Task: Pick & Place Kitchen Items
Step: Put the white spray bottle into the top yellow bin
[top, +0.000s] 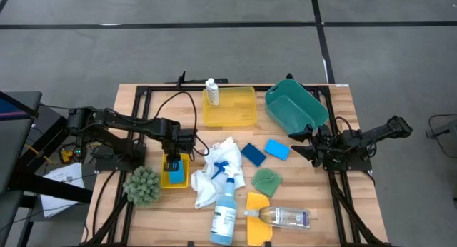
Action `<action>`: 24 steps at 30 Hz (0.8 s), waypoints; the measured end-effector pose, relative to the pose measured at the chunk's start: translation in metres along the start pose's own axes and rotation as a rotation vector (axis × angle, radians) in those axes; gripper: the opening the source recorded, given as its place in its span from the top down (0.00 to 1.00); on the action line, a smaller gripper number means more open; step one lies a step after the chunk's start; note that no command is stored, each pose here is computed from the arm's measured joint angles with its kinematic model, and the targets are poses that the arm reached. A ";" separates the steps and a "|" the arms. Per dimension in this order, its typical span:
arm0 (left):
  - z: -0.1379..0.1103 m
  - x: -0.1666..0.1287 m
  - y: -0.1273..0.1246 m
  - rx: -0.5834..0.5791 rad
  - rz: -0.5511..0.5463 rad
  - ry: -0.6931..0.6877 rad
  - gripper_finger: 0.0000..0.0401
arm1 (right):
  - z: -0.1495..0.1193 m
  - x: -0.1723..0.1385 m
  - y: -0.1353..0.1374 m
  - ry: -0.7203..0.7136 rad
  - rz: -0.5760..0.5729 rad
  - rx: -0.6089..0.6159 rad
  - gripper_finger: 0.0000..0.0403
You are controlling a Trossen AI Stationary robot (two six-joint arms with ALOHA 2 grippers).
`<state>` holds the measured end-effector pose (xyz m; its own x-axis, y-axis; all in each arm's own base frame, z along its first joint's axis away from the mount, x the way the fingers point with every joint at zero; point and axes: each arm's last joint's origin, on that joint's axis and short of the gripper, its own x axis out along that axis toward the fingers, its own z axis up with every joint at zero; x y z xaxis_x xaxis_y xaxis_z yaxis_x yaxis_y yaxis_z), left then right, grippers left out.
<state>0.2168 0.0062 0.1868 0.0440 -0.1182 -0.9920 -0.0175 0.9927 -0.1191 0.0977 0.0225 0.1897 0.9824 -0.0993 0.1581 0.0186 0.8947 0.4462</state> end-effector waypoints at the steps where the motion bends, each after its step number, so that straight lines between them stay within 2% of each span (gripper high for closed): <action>1: 0.000 0.000 0.000 0.003 0.000 0.000 0.78 | 0.000 0.000 0.000 0.000 0.000 0.000 0.31; 10: 0.000 0.000 0.000 0.006 -0.004 0.000 0.75 | 0.000 0.000 0.000 0.001 0.000 0.000 0.31; 15: -0.002 -0.007 -0.002 0.011 -0.047 -0.034 0.75 | 0.000 0.000 0.000 0.000 0.000 0.000 0.31; 20: -0.006 -0.027 -0.005 0.031 -0.069 -0.160 0.75 | 0.000 0.000 0.000 0.000 0.000 0.000 0.31; 24: -0.012 -0.048 -0.008 0.057 -0.067 -0.321 0.75 | 0.000 0.000 0.000 0.000 0.000 0.000 0.31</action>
<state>0.2033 0.0035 0.2354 0.3562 -0.1791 -0.9171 0.0516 0.9837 -0.1721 0.0977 0.0225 0.1897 0.9824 -0.0993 0.1581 0.0186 0.8948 0.4461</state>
